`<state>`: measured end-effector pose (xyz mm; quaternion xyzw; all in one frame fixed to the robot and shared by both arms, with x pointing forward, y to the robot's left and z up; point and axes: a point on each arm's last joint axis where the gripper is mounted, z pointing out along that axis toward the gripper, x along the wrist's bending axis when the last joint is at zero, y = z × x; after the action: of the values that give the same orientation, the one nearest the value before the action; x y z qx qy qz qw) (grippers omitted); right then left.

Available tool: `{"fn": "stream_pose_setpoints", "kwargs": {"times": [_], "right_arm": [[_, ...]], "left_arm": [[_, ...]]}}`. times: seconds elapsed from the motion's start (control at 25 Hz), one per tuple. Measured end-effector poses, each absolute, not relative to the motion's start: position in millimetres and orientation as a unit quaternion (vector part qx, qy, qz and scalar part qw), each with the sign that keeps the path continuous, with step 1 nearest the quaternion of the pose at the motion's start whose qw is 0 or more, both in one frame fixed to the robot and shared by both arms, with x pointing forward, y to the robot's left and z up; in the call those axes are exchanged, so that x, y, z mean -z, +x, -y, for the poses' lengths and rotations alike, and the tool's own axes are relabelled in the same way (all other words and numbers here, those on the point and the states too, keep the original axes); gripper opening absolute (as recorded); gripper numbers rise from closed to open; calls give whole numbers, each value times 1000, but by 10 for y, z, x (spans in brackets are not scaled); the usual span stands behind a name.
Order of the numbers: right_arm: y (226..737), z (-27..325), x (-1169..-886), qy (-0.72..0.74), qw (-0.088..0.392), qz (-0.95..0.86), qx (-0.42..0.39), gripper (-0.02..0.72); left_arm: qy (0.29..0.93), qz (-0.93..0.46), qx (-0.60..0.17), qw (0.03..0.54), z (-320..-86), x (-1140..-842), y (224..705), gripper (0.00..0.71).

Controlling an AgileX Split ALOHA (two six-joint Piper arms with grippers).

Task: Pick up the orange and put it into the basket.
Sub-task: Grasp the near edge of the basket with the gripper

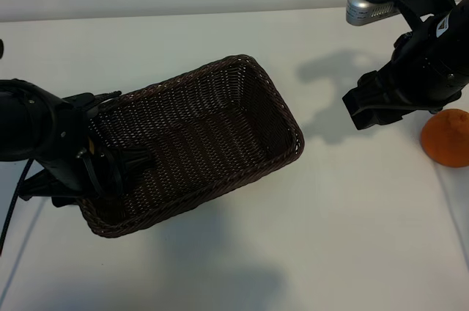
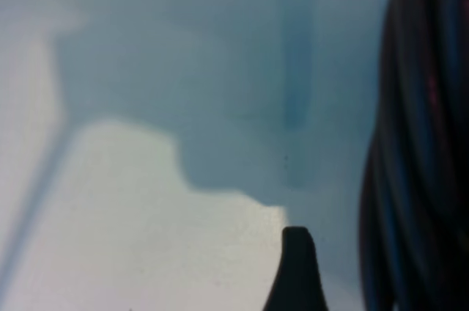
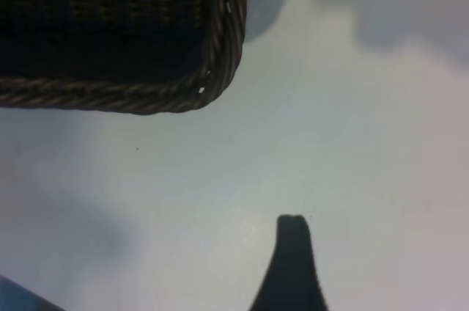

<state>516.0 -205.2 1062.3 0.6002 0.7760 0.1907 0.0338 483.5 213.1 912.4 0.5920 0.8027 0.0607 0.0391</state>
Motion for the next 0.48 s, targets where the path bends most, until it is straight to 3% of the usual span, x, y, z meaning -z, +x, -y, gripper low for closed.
{"fn": "stream_pose_setpoints", "kwargs": {"times": [0.16, 0.32, 0.48], "right_arm": [[5160, 2052, -10623, 600, 34, -776, -191, 550], [5160, 2052, -10623, 600, 34, -776, -191, 550], [5160, 2052, -10623, 600, 34, -776, -191, 550]], "left_arm": [[591, -804, -61, 42, -2128, -9123, 4839, 554], [582, -809, -60, 49, -2121, -9124, 4848, 421], [587, -806, -61, 53, -2116, -9125, 4856, 394]]}}
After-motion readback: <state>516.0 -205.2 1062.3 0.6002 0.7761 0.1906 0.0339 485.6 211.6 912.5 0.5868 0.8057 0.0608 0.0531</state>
